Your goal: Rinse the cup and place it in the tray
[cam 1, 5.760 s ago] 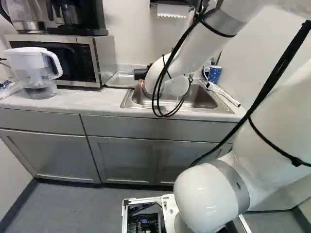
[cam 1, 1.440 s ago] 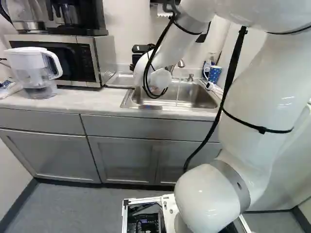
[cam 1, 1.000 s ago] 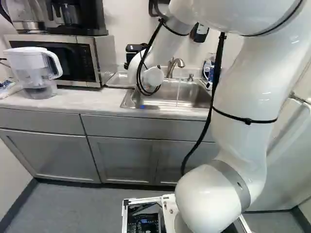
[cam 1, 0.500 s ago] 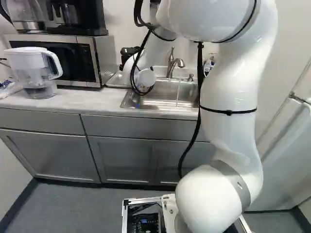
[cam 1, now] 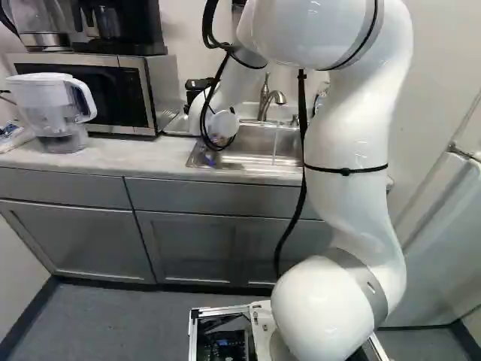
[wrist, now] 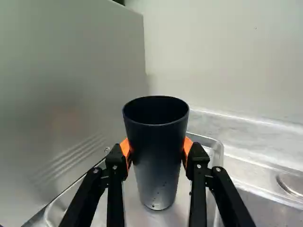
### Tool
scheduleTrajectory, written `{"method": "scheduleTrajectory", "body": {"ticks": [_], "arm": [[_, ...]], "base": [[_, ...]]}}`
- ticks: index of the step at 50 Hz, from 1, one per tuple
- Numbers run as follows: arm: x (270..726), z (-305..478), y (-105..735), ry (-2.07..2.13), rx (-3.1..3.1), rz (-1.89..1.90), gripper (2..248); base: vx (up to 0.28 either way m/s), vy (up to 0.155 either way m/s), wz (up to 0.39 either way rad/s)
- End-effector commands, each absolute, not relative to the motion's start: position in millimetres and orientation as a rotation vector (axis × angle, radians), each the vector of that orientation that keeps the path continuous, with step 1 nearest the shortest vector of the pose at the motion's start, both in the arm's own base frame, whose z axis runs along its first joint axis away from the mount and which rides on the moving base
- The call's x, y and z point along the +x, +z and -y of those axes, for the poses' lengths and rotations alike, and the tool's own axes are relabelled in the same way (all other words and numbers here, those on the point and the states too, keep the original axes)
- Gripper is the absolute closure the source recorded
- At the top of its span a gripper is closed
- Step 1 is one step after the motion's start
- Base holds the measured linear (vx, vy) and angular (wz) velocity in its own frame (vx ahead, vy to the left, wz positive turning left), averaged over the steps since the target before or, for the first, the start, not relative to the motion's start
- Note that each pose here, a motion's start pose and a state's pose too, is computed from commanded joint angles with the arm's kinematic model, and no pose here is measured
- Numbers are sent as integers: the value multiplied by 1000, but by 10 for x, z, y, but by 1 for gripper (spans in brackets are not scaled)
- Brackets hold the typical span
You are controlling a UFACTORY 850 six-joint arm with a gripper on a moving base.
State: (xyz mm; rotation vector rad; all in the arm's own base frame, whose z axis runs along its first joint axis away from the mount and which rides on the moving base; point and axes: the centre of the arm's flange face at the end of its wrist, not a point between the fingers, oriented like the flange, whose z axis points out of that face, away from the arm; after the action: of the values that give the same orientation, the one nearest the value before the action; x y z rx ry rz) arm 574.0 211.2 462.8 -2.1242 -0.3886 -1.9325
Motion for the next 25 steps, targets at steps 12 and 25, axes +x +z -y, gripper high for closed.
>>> {"method": "scheduleTrajectory", "body": {"ticks": [12,25], "arm": [[5739,-2112,4612,-1915,-2142,392,126],[5739,-2112,4611,-1914,-2144,392,126]], "base": [[0,0,0],[0,0,0]]}}
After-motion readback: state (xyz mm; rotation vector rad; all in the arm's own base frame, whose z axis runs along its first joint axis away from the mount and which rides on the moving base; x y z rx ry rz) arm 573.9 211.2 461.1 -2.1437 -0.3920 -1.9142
